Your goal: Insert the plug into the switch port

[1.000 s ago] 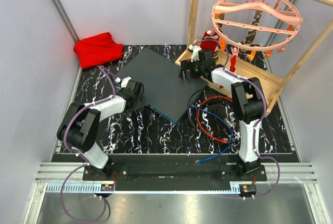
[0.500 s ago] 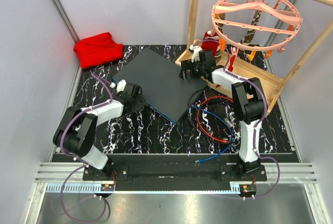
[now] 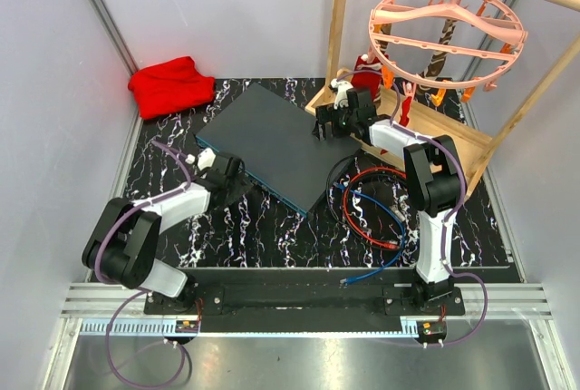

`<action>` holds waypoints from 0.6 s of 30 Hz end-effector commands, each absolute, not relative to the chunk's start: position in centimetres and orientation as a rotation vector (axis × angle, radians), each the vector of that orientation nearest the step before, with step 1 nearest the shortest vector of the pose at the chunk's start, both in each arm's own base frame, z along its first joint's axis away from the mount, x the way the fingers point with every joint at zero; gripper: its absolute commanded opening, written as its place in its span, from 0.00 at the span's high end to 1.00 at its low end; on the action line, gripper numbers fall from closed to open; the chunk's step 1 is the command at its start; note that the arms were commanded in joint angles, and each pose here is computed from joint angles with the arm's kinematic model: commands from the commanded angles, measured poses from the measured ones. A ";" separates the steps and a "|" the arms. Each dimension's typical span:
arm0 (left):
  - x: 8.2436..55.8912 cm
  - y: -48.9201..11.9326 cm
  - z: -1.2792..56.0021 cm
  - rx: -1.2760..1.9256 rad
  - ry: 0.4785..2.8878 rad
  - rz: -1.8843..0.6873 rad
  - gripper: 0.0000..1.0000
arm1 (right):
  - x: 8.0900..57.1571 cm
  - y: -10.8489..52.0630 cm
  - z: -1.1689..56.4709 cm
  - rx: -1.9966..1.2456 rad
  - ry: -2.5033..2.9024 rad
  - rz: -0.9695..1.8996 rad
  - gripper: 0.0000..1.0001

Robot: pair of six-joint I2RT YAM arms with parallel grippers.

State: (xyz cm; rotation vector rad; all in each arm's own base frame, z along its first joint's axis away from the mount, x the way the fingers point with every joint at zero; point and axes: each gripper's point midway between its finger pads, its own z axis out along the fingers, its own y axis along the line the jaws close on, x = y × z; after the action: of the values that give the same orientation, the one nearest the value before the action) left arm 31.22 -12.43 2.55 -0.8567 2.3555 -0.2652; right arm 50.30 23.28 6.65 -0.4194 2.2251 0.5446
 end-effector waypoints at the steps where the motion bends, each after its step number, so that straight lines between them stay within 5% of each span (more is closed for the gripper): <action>1: 27.9 -10.8 0.6 -0.867 2.460 -0.117 0.31 | 41.5 22.0 0.1 -0.381 2.624 0.578 0.00; 18: 31.8 -14.8 -0.7 -0.746 2.527 -0.149 0.34 | 41.3 22.1 0.4 -0.385 2.620 0.590 0.00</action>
State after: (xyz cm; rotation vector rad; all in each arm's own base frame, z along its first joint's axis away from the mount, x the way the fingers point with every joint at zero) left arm 32.14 -14.24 2.17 -0.7611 2.4705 -0.1701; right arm 50.13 23.13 6.64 -0.4173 2.2277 0.5392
